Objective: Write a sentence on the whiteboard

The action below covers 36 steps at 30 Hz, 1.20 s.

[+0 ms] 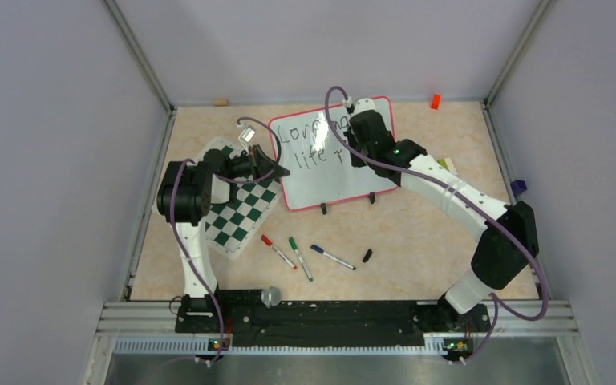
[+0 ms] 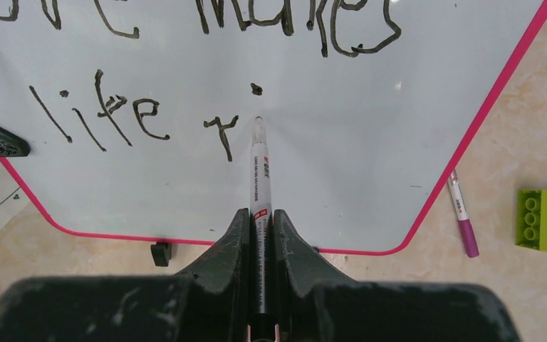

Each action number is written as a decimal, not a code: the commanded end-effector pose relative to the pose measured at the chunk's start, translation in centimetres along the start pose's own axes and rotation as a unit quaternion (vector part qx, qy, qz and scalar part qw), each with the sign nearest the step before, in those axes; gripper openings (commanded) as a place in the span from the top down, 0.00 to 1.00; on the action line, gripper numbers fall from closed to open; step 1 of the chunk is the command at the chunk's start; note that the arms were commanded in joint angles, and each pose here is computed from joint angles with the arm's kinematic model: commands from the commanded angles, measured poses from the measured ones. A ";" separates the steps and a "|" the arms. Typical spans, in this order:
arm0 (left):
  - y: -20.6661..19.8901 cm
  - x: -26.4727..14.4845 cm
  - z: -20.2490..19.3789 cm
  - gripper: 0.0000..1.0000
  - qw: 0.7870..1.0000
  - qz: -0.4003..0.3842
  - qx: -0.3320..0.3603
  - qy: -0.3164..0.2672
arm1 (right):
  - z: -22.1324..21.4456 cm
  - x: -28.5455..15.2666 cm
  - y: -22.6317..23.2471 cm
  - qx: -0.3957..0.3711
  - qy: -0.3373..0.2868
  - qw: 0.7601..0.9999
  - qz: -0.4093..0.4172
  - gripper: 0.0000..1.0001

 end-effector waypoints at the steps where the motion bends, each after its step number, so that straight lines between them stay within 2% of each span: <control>1: -1.1 0.0 1.0 1.00 0.994 -0.020 0.109 0.003 | 0.9 -1.0 -0.4 0.019 -0.019 1.000 0.004 1.00; 23: -1.1 0.1 1.0 1.00 0.994 -0.020 0.110 0.003 | 2.2 1.4 0.3 0.009 -0.023 1.000 -0.011 1.00; 36: -1.2 0.1 1.0 1.00 0.994 -0.021 0.111 0.004 | -1.2 0.7 -0.3 0.016 0.011 1.000 -0.009 1.00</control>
Point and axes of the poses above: each gripper's point midway between its finger pads, its own x axis out along the fingers, its own y axis along the line the jaws close on, z = x × y, the point moved 5 cm from there along -x, back along the fingers, and after that the axes turned 1 degree about x, right-handed, at the moved point
